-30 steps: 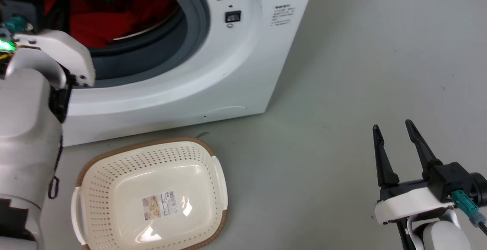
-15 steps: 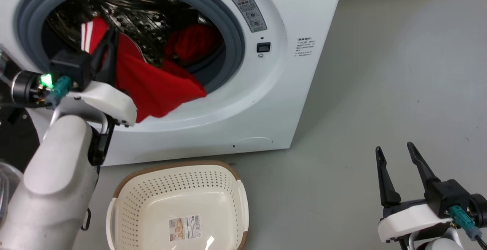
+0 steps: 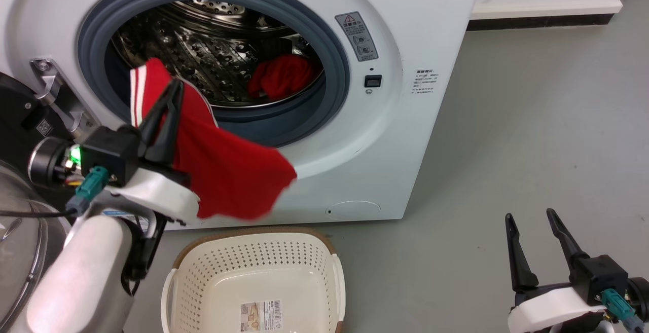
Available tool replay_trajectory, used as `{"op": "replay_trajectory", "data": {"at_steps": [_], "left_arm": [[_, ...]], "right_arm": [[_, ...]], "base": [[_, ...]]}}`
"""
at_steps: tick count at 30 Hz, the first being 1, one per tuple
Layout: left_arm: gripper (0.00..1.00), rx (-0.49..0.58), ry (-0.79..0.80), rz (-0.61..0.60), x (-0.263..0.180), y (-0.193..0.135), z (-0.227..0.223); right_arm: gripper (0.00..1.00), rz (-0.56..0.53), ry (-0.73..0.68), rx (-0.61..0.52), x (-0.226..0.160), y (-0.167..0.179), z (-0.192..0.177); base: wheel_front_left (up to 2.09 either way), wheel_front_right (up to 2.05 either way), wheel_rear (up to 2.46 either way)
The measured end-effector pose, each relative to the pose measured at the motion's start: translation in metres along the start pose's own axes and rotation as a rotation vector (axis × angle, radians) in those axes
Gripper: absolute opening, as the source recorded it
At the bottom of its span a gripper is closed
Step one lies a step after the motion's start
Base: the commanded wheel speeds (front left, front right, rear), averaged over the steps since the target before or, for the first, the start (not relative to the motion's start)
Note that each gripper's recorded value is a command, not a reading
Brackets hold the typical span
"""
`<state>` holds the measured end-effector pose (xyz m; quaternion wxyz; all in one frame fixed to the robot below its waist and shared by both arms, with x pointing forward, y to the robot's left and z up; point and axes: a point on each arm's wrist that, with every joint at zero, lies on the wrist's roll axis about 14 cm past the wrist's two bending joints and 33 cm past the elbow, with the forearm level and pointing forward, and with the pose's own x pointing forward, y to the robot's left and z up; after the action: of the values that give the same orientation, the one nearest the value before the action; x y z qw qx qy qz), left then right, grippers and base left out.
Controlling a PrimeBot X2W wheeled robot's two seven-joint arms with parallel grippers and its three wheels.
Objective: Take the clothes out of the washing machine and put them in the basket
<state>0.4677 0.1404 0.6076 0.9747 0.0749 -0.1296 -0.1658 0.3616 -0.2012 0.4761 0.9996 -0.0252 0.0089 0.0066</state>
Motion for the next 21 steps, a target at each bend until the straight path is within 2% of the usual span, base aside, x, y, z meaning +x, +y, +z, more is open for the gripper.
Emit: {"op": "replay_trajectory", "data": {"at_steps": [6,21], "left_arm": [[0.0,-0.045,0.095,-0.018,-0.021,-0.013,-0.02],[0.0,-0.165,0.523,-0.091,-0.076,-0.057,-0.166]], "right_arm": [[1.0,0.013,0.012,0.001,0.004,0.004,-0.004],[1.0,0.018,0.069,-0.011,0.021,0.004,-0.024]], "base": [[0.0,0.0,0.0],[0.0,0.0,0.0]]}}
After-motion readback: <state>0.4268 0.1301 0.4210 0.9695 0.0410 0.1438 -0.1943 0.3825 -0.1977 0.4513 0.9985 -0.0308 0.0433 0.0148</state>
